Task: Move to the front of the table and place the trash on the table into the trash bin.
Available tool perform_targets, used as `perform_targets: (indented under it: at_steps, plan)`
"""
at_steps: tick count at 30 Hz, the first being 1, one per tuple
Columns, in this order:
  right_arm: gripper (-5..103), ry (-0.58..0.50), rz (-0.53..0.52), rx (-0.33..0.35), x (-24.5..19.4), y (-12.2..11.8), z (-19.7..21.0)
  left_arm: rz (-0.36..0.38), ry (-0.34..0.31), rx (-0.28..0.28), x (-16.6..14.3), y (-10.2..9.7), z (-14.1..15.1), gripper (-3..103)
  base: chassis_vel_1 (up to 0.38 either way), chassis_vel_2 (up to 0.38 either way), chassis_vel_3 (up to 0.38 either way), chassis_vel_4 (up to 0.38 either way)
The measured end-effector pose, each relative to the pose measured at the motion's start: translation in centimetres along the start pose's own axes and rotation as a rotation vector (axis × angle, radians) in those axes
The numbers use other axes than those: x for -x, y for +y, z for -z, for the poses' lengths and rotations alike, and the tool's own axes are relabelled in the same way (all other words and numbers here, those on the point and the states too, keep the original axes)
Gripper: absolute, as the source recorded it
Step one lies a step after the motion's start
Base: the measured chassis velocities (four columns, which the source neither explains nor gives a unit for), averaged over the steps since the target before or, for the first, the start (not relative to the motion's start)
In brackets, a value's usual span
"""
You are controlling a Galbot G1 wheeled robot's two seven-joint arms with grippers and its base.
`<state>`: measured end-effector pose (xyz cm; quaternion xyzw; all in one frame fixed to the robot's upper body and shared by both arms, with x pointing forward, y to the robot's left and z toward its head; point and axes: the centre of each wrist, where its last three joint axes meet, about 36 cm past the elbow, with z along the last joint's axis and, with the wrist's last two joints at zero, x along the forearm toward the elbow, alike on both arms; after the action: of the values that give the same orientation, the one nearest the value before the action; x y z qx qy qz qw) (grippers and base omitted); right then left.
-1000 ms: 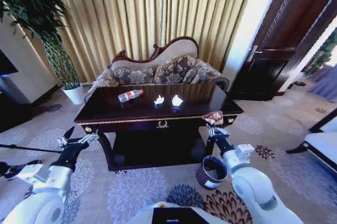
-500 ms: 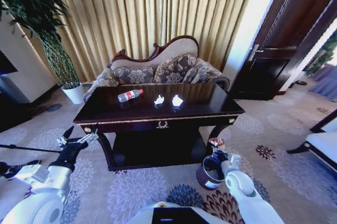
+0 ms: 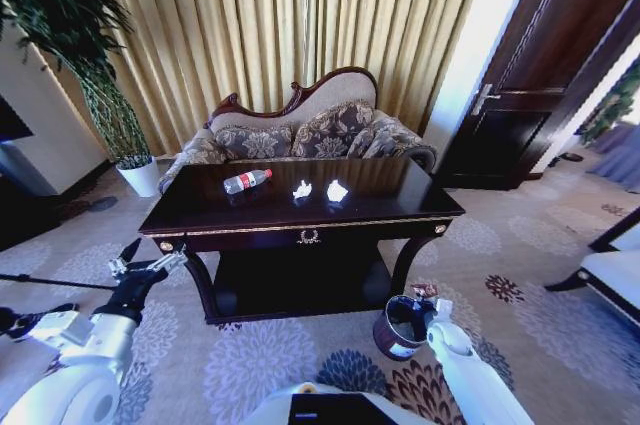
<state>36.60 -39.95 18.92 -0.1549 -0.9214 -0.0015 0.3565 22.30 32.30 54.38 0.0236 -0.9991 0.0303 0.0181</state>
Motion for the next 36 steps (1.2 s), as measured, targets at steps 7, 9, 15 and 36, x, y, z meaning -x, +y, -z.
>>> perform_targets:
  at_steps: [7, 9, 15, 36]
  plan:
    - [14, 0.004, -0.022, -0.05, 0.7, 0.8, -2.5, -0.004, -0.005, 0.0, 0.1, 0.0, 0.1, 100, 0.0, 0.0, 0.0, 0.0]
    - [19, 0.002, -0.021, -0.045, 0.8, 1.1, -2.7, -0.002, -0.006, 0.002, 0.1, 0.0, 0.1, 100, 0.0, 0.0, 0.0, 0.0]
    - [40, -0.006, -0.022, -0.034, 0.8, 1.5, -2.7, 0.009, -0.014, 0.002, -0.1, 0.1, 0.0, 100, 0.0, 0.0, 0.0, 0.0]
    - [100, -0.027, -0.023, 0.015, -0.2, 0.6, -2.3, 0.014, -0.028, -0.008, -0.1, 0.0, -0.1, 100, 0.0, 0.0, 0.0, 0.0]
